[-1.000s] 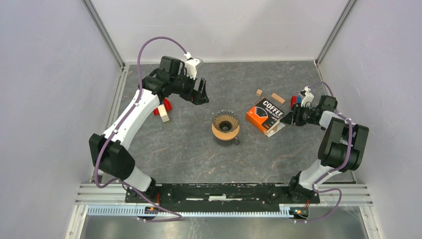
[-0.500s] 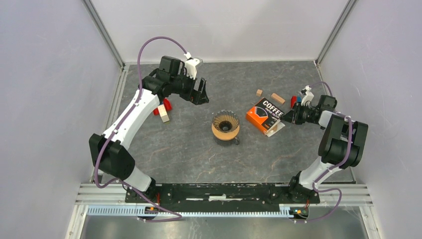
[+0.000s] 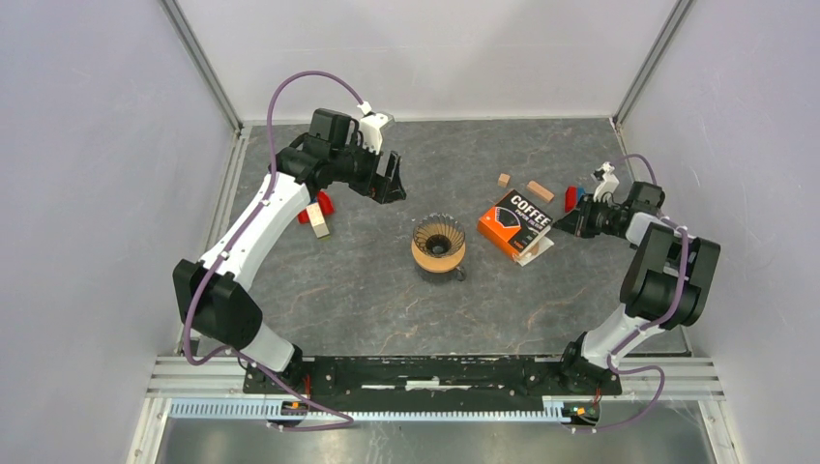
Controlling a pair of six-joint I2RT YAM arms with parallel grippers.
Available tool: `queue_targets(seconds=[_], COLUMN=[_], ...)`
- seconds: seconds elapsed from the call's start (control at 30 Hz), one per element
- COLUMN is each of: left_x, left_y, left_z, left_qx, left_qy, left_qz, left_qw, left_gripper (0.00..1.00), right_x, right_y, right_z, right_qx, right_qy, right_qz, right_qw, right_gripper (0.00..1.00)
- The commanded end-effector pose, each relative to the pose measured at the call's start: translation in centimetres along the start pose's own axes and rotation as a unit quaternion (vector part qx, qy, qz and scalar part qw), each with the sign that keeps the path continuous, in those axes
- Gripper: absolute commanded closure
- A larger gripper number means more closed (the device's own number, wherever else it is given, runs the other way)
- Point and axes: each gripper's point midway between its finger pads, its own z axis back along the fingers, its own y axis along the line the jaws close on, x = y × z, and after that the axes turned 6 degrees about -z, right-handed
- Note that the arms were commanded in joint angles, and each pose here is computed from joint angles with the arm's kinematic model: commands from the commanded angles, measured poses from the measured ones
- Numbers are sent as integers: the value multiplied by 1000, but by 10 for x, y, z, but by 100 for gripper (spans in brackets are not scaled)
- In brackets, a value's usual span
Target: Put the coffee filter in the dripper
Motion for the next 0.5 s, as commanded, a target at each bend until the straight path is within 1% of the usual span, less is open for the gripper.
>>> queue_targets(seconds=[0.0,0.13,0.27,0.33,0.47], left_x=[20,20,20,20,19], left_y=[-4,-4,-4,-4,-4], left_z=[5,5,5,5,4], left_qx=[-5,-5,-6,-7,-7], left_qy=[-27,-27,-27,-26,-25], left_qz=[-5,-6,-5,-5,-4], left_qw=[1000,1000,1000,1000,1000], left_gripper=[7,7,7,7,7], right_x=[22,18,13,12,9], right_y=[5,2,3,3,2], right_z=[14,15,10,8,2], right_qx=[-4,-9,3,6,10], right_qy=[-19,-15,-18,-20,-16], right_qz=[48,50,39,34,28], right_qw=[999,999,999,999,999], right_gripper=[83,82,70,67,67])
